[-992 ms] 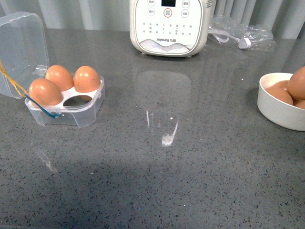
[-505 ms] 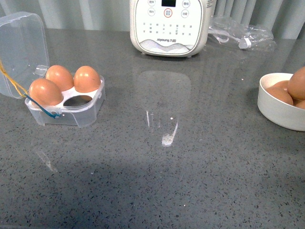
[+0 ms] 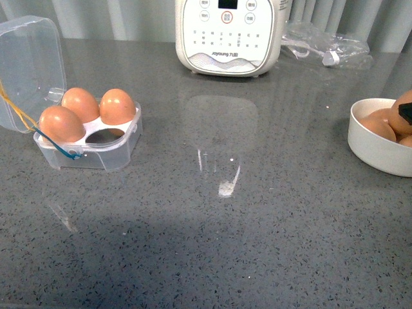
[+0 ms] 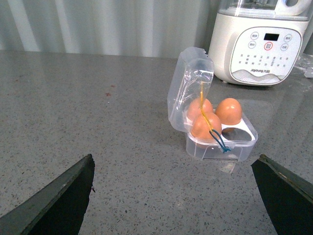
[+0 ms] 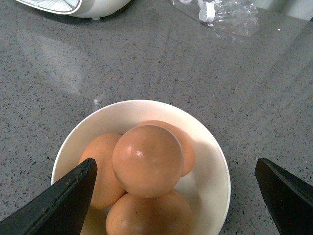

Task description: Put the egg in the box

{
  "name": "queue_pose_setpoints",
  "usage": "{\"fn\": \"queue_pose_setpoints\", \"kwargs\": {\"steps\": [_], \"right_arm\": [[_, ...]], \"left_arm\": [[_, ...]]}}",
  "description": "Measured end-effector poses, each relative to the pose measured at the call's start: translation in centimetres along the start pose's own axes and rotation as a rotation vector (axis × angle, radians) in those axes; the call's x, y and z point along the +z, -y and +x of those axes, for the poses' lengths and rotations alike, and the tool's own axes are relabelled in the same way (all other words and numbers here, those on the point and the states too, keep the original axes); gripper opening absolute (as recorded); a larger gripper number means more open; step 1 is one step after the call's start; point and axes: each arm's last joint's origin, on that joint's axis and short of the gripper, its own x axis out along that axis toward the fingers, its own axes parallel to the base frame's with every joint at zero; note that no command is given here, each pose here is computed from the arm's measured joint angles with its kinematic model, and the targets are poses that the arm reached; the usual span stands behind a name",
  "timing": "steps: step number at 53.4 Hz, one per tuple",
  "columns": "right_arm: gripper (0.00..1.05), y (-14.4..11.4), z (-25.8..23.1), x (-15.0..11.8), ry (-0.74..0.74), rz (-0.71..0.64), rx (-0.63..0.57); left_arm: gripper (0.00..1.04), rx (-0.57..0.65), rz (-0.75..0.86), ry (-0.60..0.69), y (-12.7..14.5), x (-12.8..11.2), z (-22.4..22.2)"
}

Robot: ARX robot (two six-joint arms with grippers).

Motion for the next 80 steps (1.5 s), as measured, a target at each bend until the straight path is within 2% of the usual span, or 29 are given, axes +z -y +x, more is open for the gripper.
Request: {"fn": "queue_pose_setpoints", "kwargs": {"steps": [22,37,42,50,57,60,68,80], "right_arm": [[0.97,-0.1,1.1,-0.4,-0.009,0.017,0.01],[0.61,-0.1,1.2,-0.3,-0.01,0.046,0.029],[0.45,-0.4,1.2,-0.1,-0.004,0.047,0.036],[0.42,-0.8,0.9,0.4,0.015,0.044,0.043],[0.41,-1.6,0.2,1.9,0.074,0.051,0.071],[0.41,-2.1,-0.2,3.3,0.119,0.055,0.101],[0.41,-5.8,-0.6,8.2,0.192,0.093,0.321],[0.41,-11.1,2.2,9.8,0.13,0.06,0.541]], "left_arm": [[0.98,0.0,0.0,0.0,0.0,0.0,0.0],[0.98,0.0,0.0,0.0,0.0,0.0,0.0],[0.98,0.0,0.0,0.0,0.0,0.0,0.0],[0.98,0.0,0.0,0.0,0.0,0.0,0.0],[0.98,0.0,0.0,0.0,0.0,0.0,0.0],[0.98,0.0,0.0,0.0,0.0,0.0,0.0],[0.98,0.0,0.0,0.0,0.0,0.0,0.0],[0.98,0.0,0.0,0.0,0.0,0.0,0.0]]}}
